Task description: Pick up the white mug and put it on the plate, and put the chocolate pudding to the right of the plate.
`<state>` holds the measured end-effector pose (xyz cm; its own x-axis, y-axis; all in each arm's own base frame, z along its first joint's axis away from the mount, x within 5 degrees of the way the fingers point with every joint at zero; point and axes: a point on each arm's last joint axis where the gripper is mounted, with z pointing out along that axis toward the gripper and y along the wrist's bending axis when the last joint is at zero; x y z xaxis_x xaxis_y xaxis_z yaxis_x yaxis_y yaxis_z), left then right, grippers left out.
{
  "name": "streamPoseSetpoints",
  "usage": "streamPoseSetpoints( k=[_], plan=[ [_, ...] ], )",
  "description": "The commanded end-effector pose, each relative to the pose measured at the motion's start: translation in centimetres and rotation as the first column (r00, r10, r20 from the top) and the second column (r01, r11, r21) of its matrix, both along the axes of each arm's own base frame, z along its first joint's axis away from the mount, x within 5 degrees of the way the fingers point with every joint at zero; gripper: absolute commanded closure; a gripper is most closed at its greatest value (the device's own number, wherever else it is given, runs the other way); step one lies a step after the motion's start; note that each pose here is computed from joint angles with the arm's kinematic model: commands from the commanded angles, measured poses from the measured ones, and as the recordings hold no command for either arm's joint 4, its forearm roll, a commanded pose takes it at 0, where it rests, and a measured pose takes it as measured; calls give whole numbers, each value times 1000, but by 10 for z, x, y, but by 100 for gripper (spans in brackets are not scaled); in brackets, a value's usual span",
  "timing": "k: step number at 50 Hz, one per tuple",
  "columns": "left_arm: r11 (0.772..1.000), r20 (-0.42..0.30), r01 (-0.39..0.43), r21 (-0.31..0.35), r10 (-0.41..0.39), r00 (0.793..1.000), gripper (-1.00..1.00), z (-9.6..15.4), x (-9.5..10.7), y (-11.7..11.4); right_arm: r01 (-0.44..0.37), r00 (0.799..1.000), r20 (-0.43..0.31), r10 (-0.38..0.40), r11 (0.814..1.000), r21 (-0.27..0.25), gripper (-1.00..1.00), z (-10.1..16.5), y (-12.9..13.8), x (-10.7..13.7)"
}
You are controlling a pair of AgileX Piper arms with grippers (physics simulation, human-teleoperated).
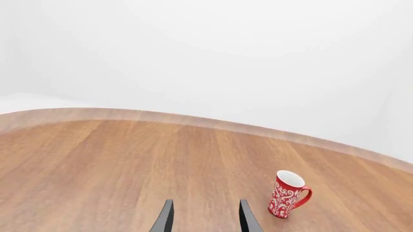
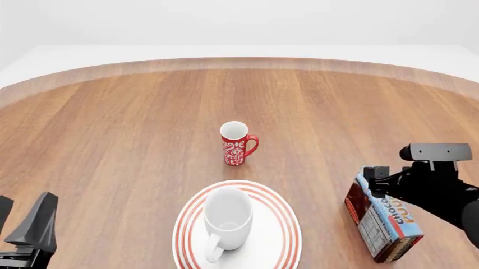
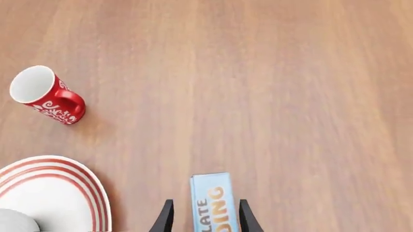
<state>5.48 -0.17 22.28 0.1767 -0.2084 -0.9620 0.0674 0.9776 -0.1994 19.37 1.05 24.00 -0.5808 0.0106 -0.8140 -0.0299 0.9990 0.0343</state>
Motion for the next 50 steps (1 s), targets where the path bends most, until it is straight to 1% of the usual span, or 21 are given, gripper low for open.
streamPoseSetpoints(
  k=[1, 5, 12, 21, 22, 23, 25, 27, 28, 29, 30, 32, 34, 35, 37, 38, 42, 47, 48, 49, 50],
  plan=[
    [1000, 0, 0, 0, 0, 1000, -100, 0, 0, 0, 4, 998, 64, -6, 1000, 27, -100, 32, 2, -5],
    [1000, 0, 0, 0, 0, 1000, -100, 0, 0, 0, 2, 996, 85, -4, 1000, 27, -100, 39, 2, -8],
    [1000, 0, 0, 0, 0, 1000, -100, 0, 0, 0, -14, 990, 138, 6, 998, 55, -100, 64, 6, -18],
    [1000, 0, 0, 0, 0, 1000, -100, 0, 0, 0, -22, 982, 187, 8, 997, 72, -100, 84, 7, -28],
    [1000, 0, 0, 0, 0, 1000, -100, 0, 0, 0, -25, 977, 214, 10, 997, 69, -100, 93, 6, -34],
    [1000, 0, 0, 0, 0, 1000, -100, 0, 0, 0, -25, 977, 214, 10, 997, 69, -100, 93, 6, -34],
    [1000, 0, 0, 0, 0, 1000, -100, 0, 0, 0, -30, 969, 246, 12, 997, 67, -100, 102, 5, -42],
    [1000, 0, 0, 0, 0, 1000, -100, 0, 0, 0, -29, 967, 254, 12, 997, 65, -100, 104, 5, -44],
    [1000, 0, 0, 0, 0, 1000, -100, 0, 0, 0, -30, 959, 282, 12, 998, 58, -100, 109, 4, -49],
    [1000, 0, 0, 0, 0, 1000, -100, 0, 0, 0, -30, 959, 282, 12, 998, 58, -100, 109, 4, -50],
    [1000, 0, -1, 0, 1, 1000, -100, 0, 0, 0, -28, 954, 299, 10, 998, 55, -100, 111, 2, -53],
    [1000, 0, 0, 0, 0, 1000, -100, 0, 0, 0, -27, 951, 310, 9, 998, 53, -100, 112, 2, -55],
    [1000, 0, 0, 1, 0, 1000, -100, 0, 0, 0, -26, 940, 340, 10, 999, 44, -100, 116, 1, -61],
    [1000, 0, 0, 0, 0, 1000, -100, 0, 0, 0, -24, 936, 351, 6, 999, 47, -100, 117, 0, -64],
    [1000, 0, 0, 1, 0, 1000, -100, 0, 0, 0, -23, 923, 384, 7, 999, 37, -100, 121, -1, -71],
    [1000, 1, 2, 5, -2, 1000, -100, 0, 0, 0, -19, 913, 409, 3, 999, 34, -100, 123, -2, -76],
    [1000, 1, 2, 8, -2, 1000, -100, 0, 0, 0, -17, 886, 464, -5, 999, 44, -100, 128, -3, -91],
    [1000, 1, 0, 12, 0, 1000, -100, 0, 0, 0, -7, 833, 552, -21, 999, 49, -100, 136, -6, -116],
    [1000, 2, 2, 15, -2, 1000, -100, 0, 0, 0, -4, 817, 577, -18, 999, 36, -100, 138, -7, -124],
    [1000, 2, 2, 16, -2, 1000, -100, 0, 0, 0, -1, 805, 592, -17, 1000, 30, -100, 139, -8, -129],
    [1000, 2, 0, 16, 0, 1000, -100, 0, 0, 0, -1, 787, 617, -12, 1000, 20, -100, 141, -8, -137]
  ],
)
